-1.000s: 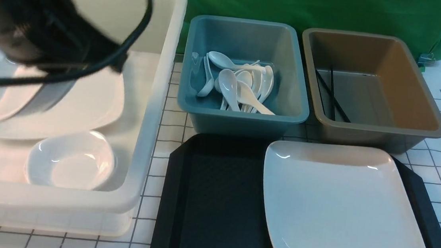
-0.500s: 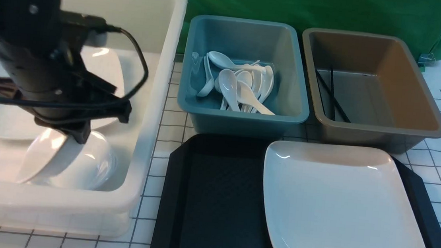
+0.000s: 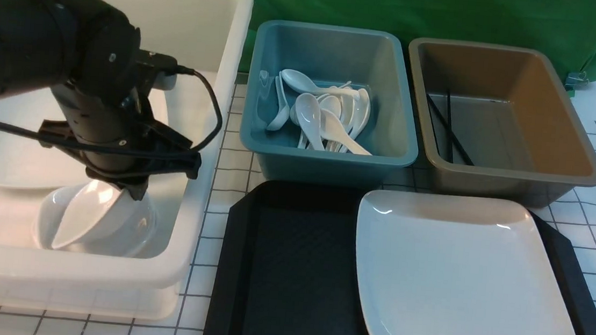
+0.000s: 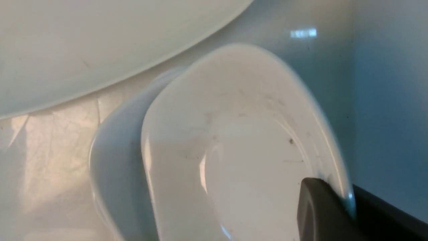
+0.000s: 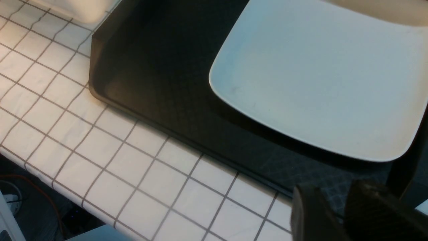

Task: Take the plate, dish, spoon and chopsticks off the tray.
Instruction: Use the left arm to put the small plate into the large storage box on the left, then use the left arm to grab a plate from the dinner plate

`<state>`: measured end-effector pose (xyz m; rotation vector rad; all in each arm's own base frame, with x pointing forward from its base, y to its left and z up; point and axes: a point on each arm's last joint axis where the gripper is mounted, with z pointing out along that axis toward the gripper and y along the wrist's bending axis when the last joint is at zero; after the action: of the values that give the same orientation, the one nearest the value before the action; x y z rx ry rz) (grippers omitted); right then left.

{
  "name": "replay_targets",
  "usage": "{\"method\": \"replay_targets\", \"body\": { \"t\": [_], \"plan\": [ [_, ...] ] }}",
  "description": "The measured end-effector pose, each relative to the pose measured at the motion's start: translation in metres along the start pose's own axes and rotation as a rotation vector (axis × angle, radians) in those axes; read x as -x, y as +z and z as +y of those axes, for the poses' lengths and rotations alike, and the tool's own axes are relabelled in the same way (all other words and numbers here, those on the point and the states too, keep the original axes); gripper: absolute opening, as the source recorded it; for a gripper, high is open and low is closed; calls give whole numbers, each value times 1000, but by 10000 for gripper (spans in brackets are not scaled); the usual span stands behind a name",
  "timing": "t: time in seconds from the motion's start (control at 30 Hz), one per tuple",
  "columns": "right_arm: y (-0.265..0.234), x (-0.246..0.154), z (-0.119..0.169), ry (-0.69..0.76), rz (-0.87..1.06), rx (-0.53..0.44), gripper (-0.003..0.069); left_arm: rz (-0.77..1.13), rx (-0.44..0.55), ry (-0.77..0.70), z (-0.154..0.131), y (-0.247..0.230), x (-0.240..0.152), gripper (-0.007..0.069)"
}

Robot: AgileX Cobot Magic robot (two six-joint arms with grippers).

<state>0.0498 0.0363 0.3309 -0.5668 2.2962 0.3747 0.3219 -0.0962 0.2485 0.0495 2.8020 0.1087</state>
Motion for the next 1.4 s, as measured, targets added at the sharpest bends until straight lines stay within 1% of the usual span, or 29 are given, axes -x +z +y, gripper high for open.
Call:
{"method": "replay_targets", "body": {
  "t": [0.2,0.27,0.33,0.43,0.5,0.57,0.67,0.8,0.9,1.07,1.2,1.3,1.33,1.4],
  "plan": [
    [0,0,0,0,0,0,225,-21,-7,-61,-1,2,3,133],
    [0,0,0,1,0,0,228,-22,-3,-67,-1,2,3,216],
    [0,0,0,12,0,0,228,-21,2,-64,0,2,2,271],
    [0,0,0,26,0,0,231,-11,22,-55,2,2,1,347],
    [0,0,0,28,0,0,232,-6,35,-48,3,0,1,370],
    [0,0,0,29,1,0,235,1,84,-31,9,-8,1,398],
    [0,0,0,31,1,0,237,-1,152,-17,16,-23,5,407],
    [0,0,0,31,4,0,238,-13,179,-6,21,-42,11,408],
    [0,-1,0,31,9,0,239,-13,166,8,20,-46,12,408],
    [0,-3,0,33,35,-1,239,-8,100,13,15,-45,12,408],
    [0,-5,0,35,54,-2,239,-11,79,16,13,-45,12,405],
    [0,-6,0,37,61,-3,239,-4,80,42,13,-45,11,364],
    [0,-6,0,37,61,-3,239,-4,80,44,13,-45,11,364],
    [0,-6,0,37,62,-3,225,39,57,69,11,-45,8,281]
  ]
}}
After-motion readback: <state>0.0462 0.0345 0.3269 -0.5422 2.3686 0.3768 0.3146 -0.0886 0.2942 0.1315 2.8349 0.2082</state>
